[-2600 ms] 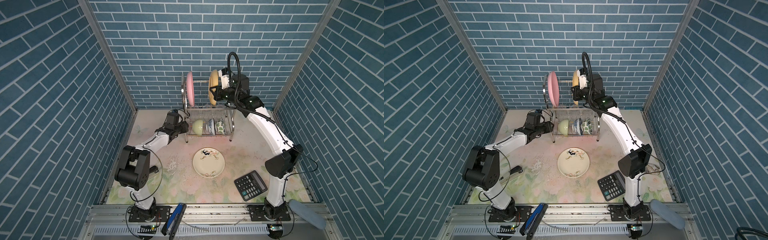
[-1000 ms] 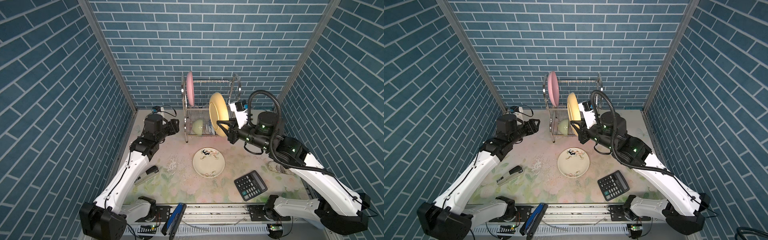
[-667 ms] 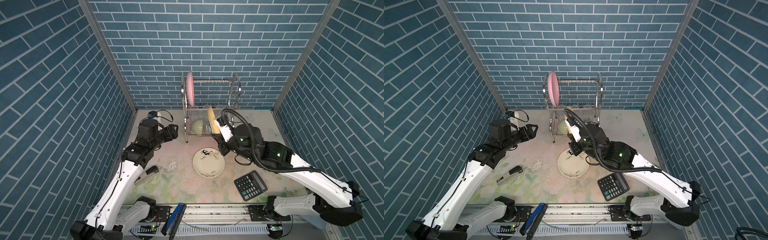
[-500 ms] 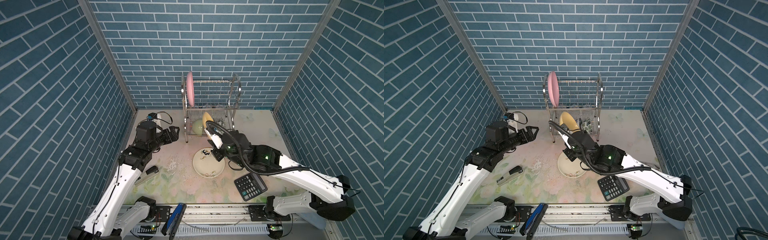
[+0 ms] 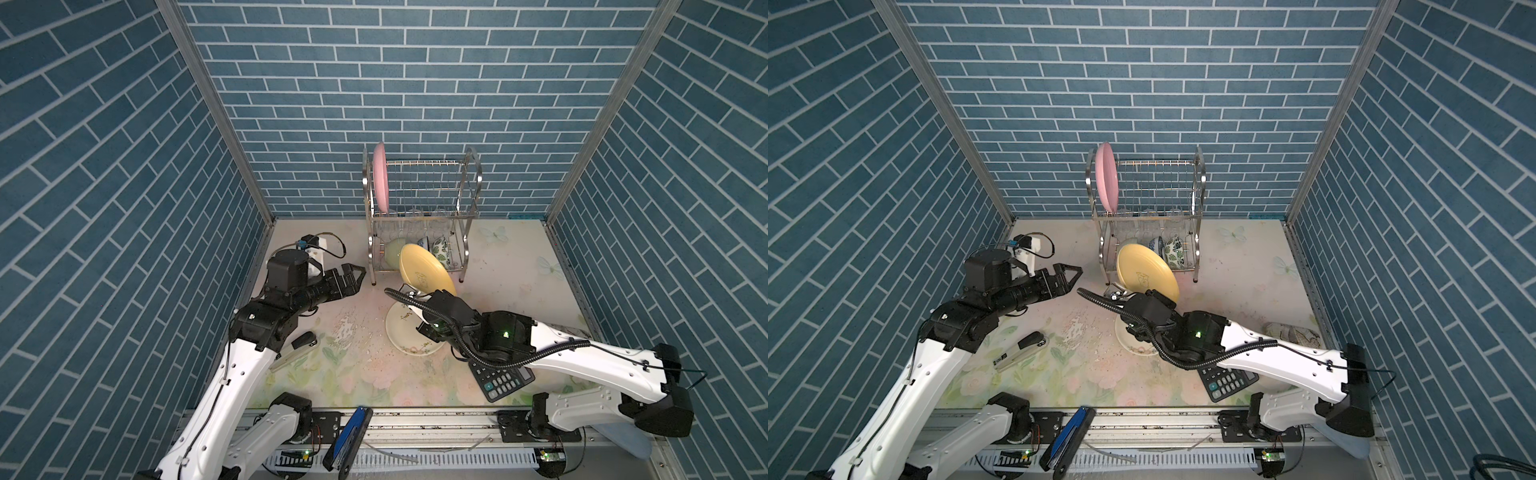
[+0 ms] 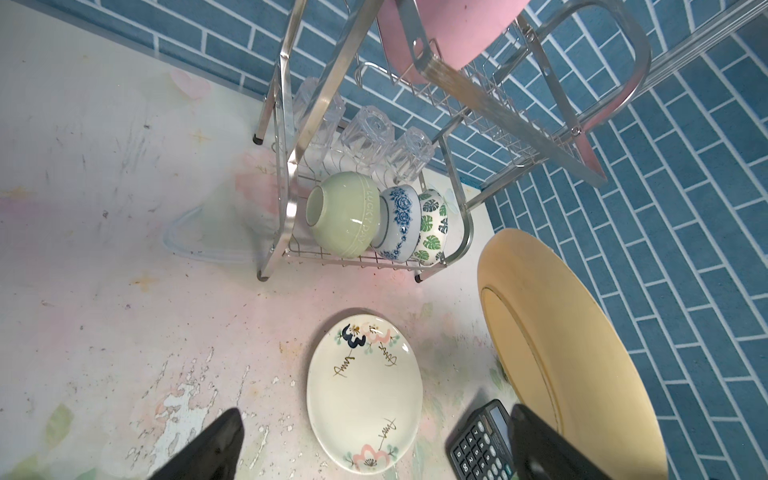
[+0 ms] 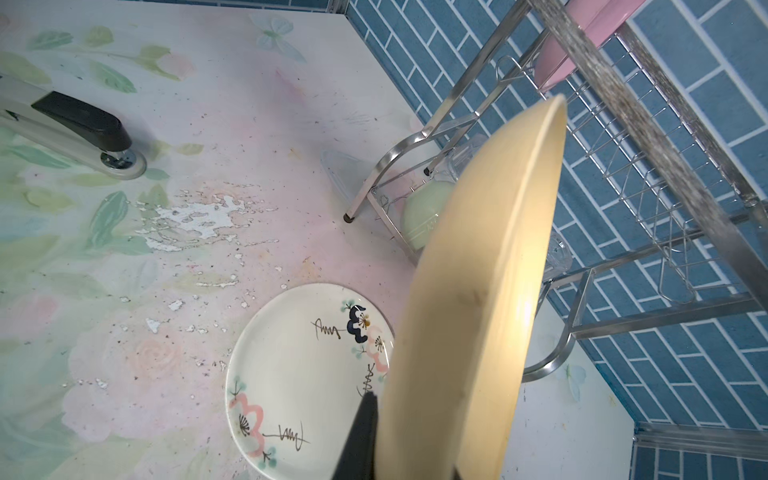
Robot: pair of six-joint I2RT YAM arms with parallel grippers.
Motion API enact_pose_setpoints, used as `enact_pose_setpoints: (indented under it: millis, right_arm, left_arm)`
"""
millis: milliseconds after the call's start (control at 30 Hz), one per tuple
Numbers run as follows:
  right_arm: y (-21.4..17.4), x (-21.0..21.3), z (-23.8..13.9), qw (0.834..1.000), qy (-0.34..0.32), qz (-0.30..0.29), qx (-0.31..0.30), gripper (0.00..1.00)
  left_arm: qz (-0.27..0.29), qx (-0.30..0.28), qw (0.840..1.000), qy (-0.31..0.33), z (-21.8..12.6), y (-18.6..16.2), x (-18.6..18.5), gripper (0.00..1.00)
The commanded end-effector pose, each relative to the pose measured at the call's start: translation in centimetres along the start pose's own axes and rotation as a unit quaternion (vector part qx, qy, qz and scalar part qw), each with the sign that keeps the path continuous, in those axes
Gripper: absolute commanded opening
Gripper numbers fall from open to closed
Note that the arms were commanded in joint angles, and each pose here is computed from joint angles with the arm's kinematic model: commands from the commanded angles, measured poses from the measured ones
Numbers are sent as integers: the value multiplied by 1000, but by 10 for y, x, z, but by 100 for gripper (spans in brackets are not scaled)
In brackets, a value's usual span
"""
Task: Unload the mixed dishes from the dish rack
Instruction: 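Swing the yellow plate down toward the white plate with the right gripper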
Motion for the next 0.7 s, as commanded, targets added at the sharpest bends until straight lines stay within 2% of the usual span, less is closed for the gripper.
enact_pose_setpoints:
  millis: [0,267,467,667]
  right_arm:
    - [-3,-9,-12,1000,-18,1,-20,0]
    - [-2,9,-12,1000,10,-8,-28,0]
    - [11,23,-12,998,32,-23,-48,0]
    - [27,28,-22,995,55,-15,-83,0]
  left_arm:
    - [-3,23,1000,-10,-5,-8,-3,100]
    - [-26,45,997,-55,0,-13,-17,100]
    - [-18,29,994,-102,-3,8,-49,100]
    - [-8,38,994,-101,7,15,-63,99]
Point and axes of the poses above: each gripper's point midway between its finger pads, its own z axis out along the fingers, its own x axis along the line the jaws close on, y = z × x, the point moved 1 cm from there along -z, back along the fingers, and after that the axes turned 12 degrees about -z, right-handed, at the moved point
